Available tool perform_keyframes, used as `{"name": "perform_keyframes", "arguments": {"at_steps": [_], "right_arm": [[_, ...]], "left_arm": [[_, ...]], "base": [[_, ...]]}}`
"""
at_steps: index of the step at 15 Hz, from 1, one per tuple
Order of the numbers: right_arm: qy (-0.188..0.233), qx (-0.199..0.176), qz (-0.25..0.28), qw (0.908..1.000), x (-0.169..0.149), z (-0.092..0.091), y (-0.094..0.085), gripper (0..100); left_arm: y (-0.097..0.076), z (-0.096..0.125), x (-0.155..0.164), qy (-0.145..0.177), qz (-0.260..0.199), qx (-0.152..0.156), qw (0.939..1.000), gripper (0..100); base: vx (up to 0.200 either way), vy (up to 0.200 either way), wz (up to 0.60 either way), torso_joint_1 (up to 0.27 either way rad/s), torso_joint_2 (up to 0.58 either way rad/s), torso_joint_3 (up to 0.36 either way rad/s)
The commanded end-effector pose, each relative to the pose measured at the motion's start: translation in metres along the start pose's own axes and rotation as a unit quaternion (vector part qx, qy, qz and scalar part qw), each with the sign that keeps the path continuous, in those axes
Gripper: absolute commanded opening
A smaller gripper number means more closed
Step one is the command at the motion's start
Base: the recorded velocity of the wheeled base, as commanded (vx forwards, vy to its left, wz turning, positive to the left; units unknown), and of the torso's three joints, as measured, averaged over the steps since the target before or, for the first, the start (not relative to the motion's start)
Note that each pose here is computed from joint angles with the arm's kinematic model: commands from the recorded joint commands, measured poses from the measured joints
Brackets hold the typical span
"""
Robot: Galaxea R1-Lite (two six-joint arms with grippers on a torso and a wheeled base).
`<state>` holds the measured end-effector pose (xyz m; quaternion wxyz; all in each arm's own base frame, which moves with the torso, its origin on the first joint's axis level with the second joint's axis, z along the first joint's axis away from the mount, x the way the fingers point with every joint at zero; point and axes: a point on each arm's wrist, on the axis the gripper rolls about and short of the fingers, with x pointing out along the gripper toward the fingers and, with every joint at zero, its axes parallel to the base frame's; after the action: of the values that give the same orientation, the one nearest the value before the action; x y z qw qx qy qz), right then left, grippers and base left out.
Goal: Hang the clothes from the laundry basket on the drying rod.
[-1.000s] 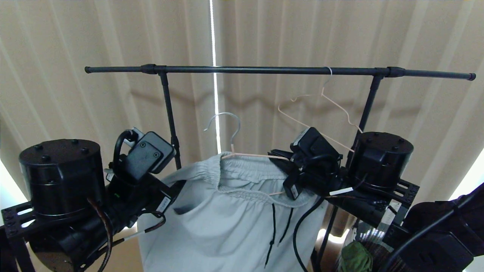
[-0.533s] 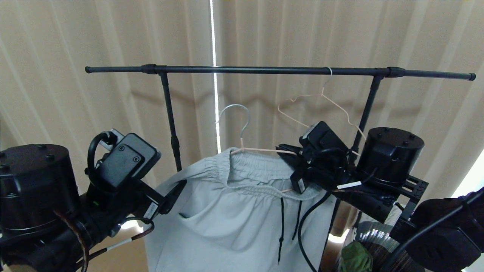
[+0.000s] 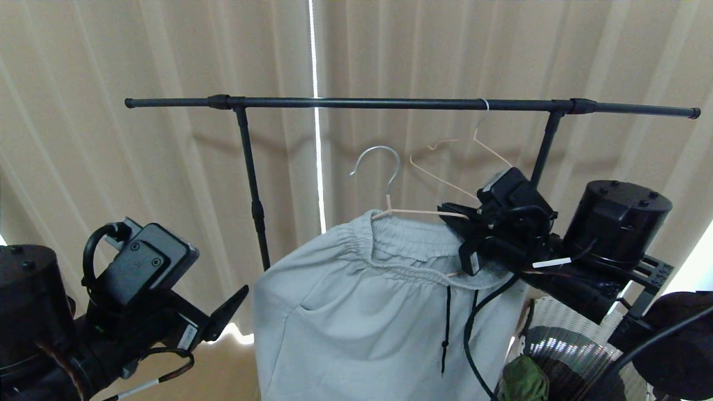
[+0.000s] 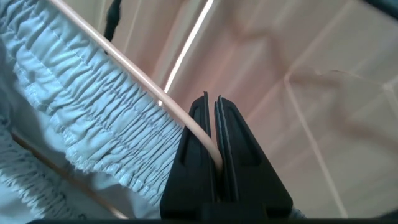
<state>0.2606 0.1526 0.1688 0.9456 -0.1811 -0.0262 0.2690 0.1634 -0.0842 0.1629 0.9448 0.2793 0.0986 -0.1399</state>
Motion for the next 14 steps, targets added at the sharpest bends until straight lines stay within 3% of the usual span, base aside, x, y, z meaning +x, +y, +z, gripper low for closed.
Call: {"name": "perform_keyframes", "arguments": {"at_steps": [1,6,9,10,14], "right_arm": [[-0.022,0.000,-0.011,0.9997,-0.011,0.013,-0.008,0],[-0.054,0.031,-0.006,0.9980,-0.019,0.030,-0.006,0],[-0.067,0.031,0.008,0.9972,-0.023,0.036,-0.002,0],[-0.073,0.031,0.016,0.9967,-0.024,0.039,0.001,0],[-0.079,0.030,0.021,0.9962,-0.026,0.042,0.003,0]], "left_arm": [[0.001,-0.013,0.000,0.019,-0.010,-0.001,0.9998,100],[-0.016,-0.012,0.013,0.002,-0.099,-0.007,0.9951,100],[-0.024,-0.008,0.032,-0.026,-0.096,-0.040,0.9943,100],[-0.025,-0.008,0.035,-0.034,-0.093,-0.045,0.9941,0],[-0.024,-0.011,0.034,-0.035,-0.089,-0.044,0.9945,0]], "base": [[0.000,0.000,0.00,0.000,0.00,0.000],[0.000,0.000,0.00,0.000,0.00,0.000],[0.000,0.000,0.00,0.000,0.00,0.000],[0.000,0.000,0.00,0.000,0.00,0.000],[0.000,0.000,0.00,0.000,0.00,0.000]]}}
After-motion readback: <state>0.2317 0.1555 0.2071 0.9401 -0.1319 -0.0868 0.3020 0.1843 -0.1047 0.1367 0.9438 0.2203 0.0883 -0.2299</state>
